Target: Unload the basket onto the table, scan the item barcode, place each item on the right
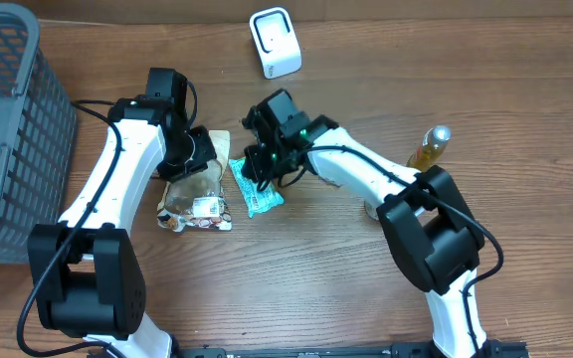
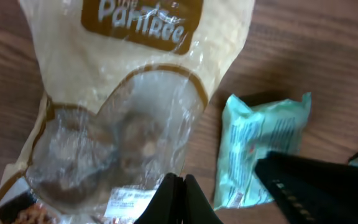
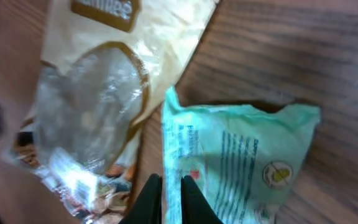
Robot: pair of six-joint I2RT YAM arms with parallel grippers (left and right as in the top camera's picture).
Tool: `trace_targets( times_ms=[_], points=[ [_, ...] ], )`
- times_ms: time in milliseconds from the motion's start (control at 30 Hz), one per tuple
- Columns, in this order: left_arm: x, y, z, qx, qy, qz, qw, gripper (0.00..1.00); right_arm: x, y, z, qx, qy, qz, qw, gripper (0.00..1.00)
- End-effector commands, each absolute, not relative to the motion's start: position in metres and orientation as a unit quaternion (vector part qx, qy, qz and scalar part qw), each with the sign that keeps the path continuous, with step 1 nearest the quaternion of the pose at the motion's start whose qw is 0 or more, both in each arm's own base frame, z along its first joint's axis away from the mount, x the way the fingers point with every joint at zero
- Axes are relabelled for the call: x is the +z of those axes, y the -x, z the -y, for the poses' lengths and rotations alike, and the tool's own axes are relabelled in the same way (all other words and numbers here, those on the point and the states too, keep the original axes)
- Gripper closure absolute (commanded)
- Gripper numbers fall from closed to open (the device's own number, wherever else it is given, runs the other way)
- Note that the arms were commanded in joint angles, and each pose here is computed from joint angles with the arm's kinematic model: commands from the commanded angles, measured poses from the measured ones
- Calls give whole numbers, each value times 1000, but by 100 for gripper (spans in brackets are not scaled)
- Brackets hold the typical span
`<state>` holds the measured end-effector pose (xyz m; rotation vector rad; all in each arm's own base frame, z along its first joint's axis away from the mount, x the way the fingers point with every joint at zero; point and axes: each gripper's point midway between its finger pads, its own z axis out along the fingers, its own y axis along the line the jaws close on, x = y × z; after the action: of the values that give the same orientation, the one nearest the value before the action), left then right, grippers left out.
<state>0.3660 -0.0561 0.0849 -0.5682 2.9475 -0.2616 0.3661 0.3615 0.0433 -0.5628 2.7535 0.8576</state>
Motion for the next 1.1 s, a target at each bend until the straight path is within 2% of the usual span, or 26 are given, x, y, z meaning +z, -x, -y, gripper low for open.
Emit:
trace_targets(
  times_ms=[0,133,233,333,400,533,700,933,1067],
  points=[
    [81,-374,59,-89,192,-974,76,96,23,-386,-339,227,106,-957,143,92],
    [82,-375,67,-95,186,-975,80,96,9,-401,-297,138,27,-977,163,96],
    [83,-377,82,-99,167,-977,88,96,9,-402,-281,127,-11,-982,143,96],
    [85,-380,98,-104,146,-979,100,96,37,-409,-283,153,-15,-978,139,96],
    [88,-387,114,-114,127,-978,119,96,76,-420,-295,186,16,-969,162,94],
    [93,-395,137,-130,107,-975,145,96,126,-428,-287,180,15,-965,189,94],
    [92,-390,149,-129,92,-977,141,96,101,-416,-253,142,-46,-981,127,95],
    [90,-386,159,-130,79,-979,138,96,63,-409,-222,106,-72,-987,95,94],
    [89,-378,166,-128,68,-981,128,96,60,-413,-209,83,-81,-988,104,91]
  ],
)
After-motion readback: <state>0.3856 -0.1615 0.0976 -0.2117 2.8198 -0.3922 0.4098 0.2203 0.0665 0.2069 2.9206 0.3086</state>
